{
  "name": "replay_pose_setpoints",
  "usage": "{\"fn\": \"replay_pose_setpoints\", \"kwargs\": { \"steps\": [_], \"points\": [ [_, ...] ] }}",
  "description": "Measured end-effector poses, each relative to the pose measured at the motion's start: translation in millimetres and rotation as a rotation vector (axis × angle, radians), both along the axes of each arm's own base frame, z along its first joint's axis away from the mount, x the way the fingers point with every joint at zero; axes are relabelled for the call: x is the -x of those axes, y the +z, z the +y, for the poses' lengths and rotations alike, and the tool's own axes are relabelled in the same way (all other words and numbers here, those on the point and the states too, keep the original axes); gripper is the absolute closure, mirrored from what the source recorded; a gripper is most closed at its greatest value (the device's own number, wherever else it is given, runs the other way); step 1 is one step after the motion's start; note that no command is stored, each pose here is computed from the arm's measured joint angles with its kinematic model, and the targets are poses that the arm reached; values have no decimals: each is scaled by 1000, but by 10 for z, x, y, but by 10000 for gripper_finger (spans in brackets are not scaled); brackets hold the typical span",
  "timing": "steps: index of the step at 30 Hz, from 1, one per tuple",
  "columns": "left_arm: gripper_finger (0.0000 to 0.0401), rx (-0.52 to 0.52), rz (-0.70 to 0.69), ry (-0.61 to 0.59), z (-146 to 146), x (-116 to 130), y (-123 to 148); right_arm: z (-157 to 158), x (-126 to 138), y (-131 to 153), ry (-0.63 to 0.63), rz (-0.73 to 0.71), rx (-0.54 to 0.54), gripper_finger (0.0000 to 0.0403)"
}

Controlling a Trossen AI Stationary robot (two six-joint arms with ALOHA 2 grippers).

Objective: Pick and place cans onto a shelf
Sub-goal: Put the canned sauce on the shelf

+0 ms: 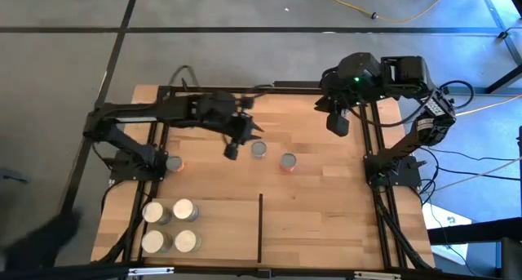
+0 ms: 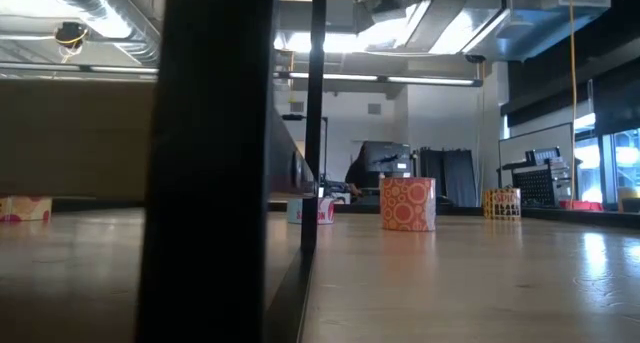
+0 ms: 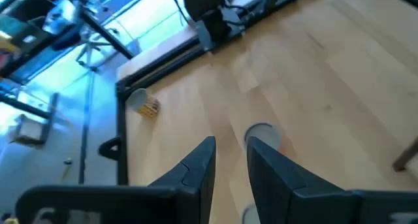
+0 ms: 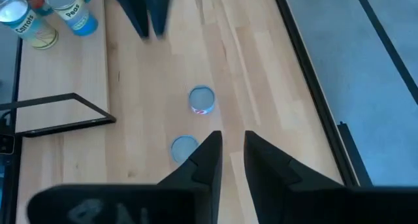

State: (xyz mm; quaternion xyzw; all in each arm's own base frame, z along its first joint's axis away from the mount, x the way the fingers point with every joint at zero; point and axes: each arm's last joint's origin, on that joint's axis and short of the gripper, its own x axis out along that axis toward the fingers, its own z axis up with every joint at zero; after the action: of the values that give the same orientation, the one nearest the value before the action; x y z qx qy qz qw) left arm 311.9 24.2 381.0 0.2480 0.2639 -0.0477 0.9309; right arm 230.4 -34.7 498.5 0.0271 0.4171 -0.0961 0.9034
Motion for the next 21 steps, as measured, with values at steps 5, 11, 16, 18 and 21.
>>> {"fn": "replay_pose_setpoints", "kwargs": {
  "steps": [5,11,16,18,21],
  "points": [
    [321,7,86,-4,78,-364,-379,0,0,0,1,0,1,336],
    [321,-71,198,-97,31,-650,-797,0,-1,0,20,3,18,336],
    [321,-93,231,-217,-65,-831,-1064,2,-1,0,2,-2,-10,336],
    [321,-80,264,-252,-82,-867,-1173,4,-1,0,-6,-5,-24,336],
    [321,-110,280,-287,-95,-934,-1296,5,0,-1,-6,-4,-27,336]
  ]
}}
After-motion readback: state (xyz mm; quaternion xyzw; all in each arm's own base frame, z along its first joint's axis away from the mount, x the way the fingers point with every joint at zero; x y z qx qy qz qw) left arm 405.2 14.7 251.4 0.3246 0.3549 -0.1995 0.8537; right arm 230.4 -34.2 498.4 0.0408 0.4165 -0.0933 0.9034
